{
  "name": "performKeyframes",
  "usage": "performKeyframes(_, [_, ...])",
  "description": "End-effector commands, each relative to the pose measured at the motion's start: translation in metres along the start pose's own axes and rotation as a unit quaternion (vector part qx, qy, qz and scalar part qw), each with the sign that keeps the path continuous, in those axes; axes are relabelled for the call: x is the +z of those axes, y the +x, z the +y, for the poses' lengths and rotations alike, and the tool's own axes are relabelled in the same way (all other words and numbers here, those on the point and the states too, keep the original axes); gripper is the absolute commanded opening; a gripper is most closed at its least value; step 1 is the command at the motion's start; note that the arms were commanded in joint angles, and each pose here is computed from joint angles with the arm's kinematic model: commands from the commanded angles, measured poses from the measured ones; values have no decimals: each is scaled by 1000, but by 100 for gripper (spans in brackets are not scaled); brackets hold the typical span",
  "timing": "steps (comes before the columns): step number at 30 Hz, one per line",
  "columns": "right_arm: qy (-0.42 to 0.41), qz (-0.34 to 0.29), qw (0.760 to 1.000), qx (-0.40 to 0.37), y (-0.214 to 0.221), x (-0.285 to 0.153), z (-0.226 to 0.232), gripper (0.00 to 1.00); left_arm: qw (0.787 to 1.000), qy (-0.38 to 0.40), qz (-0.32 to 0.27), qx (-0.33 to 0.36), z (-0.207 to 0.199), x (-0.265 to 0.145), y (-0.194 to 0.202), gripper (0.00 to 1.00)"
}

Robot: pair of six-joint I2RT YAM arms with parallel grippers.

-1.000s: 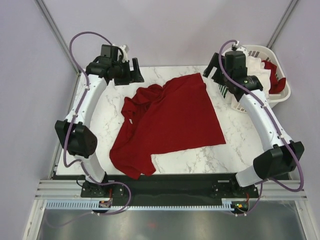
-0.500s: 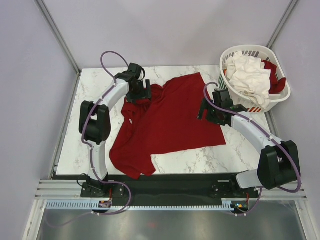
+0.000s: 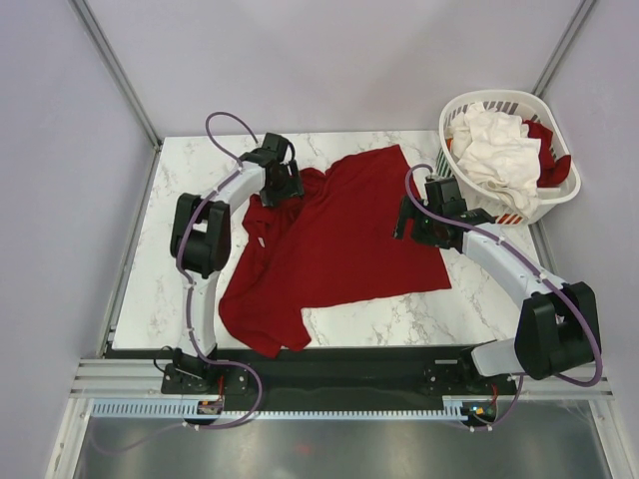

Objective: Fold and stack the t-shirts
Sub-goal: Flatten the tshirt out

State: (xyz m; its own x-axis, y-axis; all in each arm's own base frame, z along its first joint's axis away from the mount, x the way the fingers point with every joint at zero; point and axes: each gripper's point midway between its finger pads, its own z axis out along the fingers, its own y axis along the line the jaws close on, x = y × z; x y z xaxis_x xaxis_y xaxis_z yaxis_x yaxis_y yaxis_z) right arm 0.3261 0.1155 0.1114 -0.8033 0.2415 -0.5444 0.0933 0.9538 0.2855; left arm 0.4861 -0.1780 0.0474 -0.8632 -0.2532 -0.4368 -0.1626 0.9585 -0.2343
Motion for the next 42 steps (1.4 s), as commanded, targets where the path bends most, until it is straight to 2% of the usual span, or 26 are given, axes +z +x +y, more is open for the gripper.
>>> performKeyframes(1, [-9,-3,1000,-8,-3,2,3,98,999,15,-40,-32,-17,5,-28,78])
performKeyframes(4, [-5,0,1000,-10,0,5,1,98,998,14,-44,-43,-18,9,-31,70])
performKeyframes(8, [-6,7,1000,-10,3,9,0,98,997,9,-58,-44,-19,8,-41,46])
performKeyframes(13, [-8,11,1000,-10,6,10,1,98,996,10,-82,-42,-22,-9,-55,31])
performKeyframes(16, [-7,12,1000,-11,8,11,1,98,995,9,-97,-34,-22,-20,-63,15])
performKeyframes(17, [-7,12,1000,-10,8,12,0,98,995,8,-99,-32,-21,-21,-65,2])
performKeyframes(24, [-4,14,1000,-12,10,14,-2,97,991,24,-129,3,-27,-45,-87,2])
performKeyframes(27, [-7,17,1000,-13,12,14,-1,97,988,17,-155,-20,5,-61,-121,2])
performKeyframes(28, [-9,15,1000,-12,11,13,0,97,985,1,-163,-57,43,-64,-139,2])
performKeyframes(29, [-10,14,1000,-14,11,12,0,96,982,2,-166,-93,60,-64,-148,2])
performKeyframes(30, [-10,11,1000,-14,9,12,1,97,977,-2,-173,-122,81,-66,-161,4])
performKeyframes(31, [-11,11,1000,-14,9,11,1,97,970,-14,-179,-165,124,-65,-176,12])
performKeyframes(32, [-12,9,1000,-15,9,10,2,97,965,5,-155,-210,141,-48,-175,17])
performKeyframes(33, [-13,9,1000,-14,8,10,3,97,958,17,-150,-242,158,-46,-180,27])
performKeyframes(34, [-15,7,1000,-16,7,9,4,97,947,18,-145,-287,193,-44,-183,45])
performKeyframes(35, [-15,7,1000,-16,7,9,4,97,940,50,-126,-314,195,-42,-181,72])
performKeyframes(36, [-14,7,1000,-18,7,8,4,97,934,42,-125,-332,214,-42,-179,76])
performKeyframes(38, [-16,5,1000,-18,7,7,5,97,931,22,-122,-344,227,-44,-168,100])
performKeyframes(42, [-15,6,1000,-21,8,8,6,97,949,27,-151,-276,201,-77,-173,99])
